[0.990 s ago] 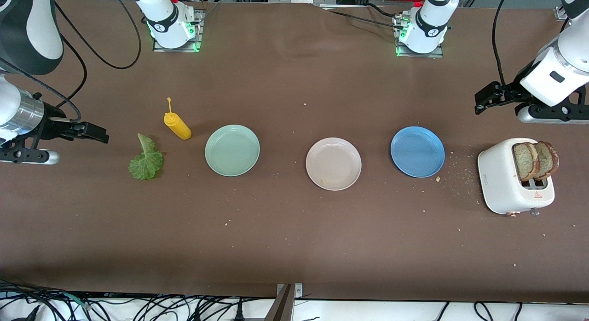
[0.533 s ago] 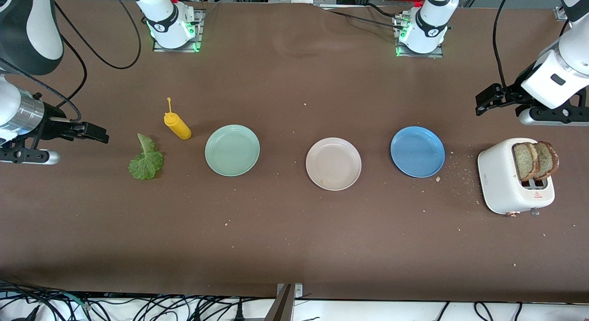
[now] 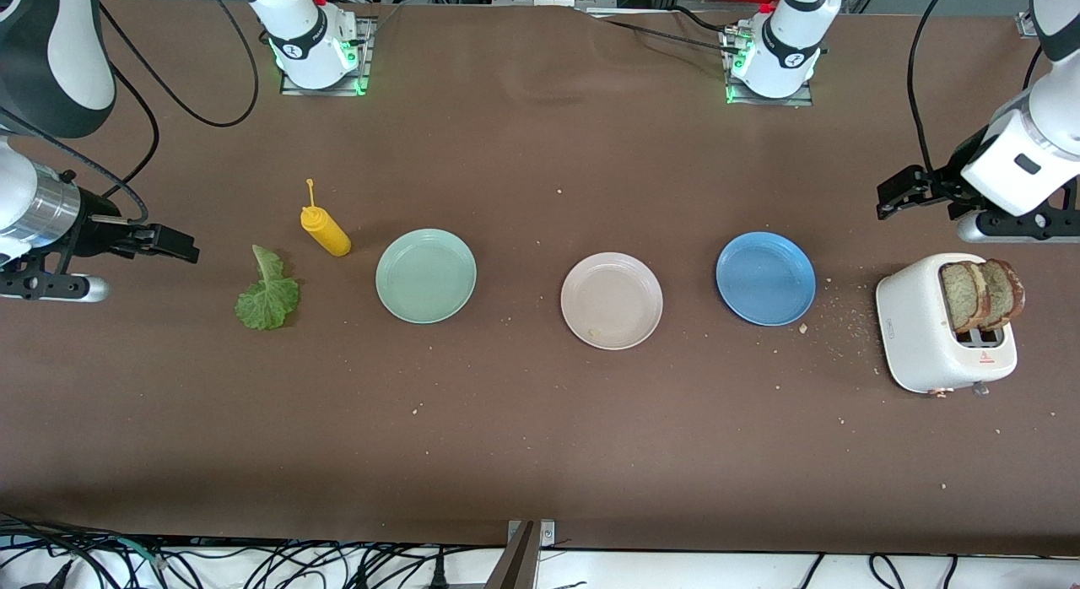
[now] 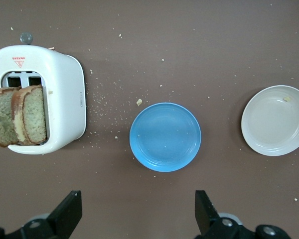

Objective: Make sandwich in beige plate with both arms
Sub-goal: 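Move the left gripper down over the bread slice in the white toaster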

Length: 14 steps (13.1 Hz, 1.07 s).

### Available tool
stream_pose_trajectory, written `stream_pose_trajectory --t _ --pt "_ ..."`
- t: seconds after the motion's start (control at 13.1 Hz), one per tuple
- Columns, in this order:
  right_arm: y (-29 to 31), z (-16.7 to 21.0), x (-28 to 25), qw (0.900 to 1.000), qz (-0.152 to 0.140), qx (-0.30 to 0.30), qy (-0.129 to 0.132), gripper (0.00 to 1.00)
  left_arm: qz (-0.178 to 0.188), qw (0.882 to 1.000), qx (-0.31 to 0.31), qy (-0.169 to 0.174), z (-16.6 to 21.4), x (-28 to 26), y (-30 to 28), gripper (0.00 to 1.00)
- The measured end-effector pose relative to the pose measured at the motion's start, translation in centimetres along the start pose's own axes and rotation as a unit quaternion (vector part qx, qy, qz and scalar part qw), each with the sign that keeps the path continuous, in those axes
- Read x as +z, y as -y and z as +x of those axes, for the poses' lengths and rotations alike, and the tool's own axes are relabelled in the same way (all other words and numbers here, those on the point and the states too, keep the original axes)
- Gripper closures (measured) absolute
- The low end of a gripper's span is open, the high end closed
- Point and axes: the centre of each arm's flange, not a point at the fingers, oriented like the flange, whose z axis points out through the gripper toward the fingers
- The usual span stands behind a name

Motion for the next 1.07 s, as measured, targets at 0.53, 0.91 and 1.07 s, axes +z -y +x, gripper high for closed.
stream_pose_trajectory --t 0.53,0.91,1.07 --pt "0.0 0.0 0.0 1.0 0.0 0.0 0.0 0.0 -0.002 1.0 0.002 0.014 1.1 1.9 1.4 0.0" --pt "0.0 0.0 0.0 1.0 0.0 0.0 0.0 0.0 -0.003 1.0 -0.003 0.01 1.7 2.3 3.2 0.0" --pt "0.0 0.0 0.0 1.0 0.0 0.0 0.0 0.0 0.011 1.0 -0.012 -0.007 2.7 2.8 5.0 0.0"
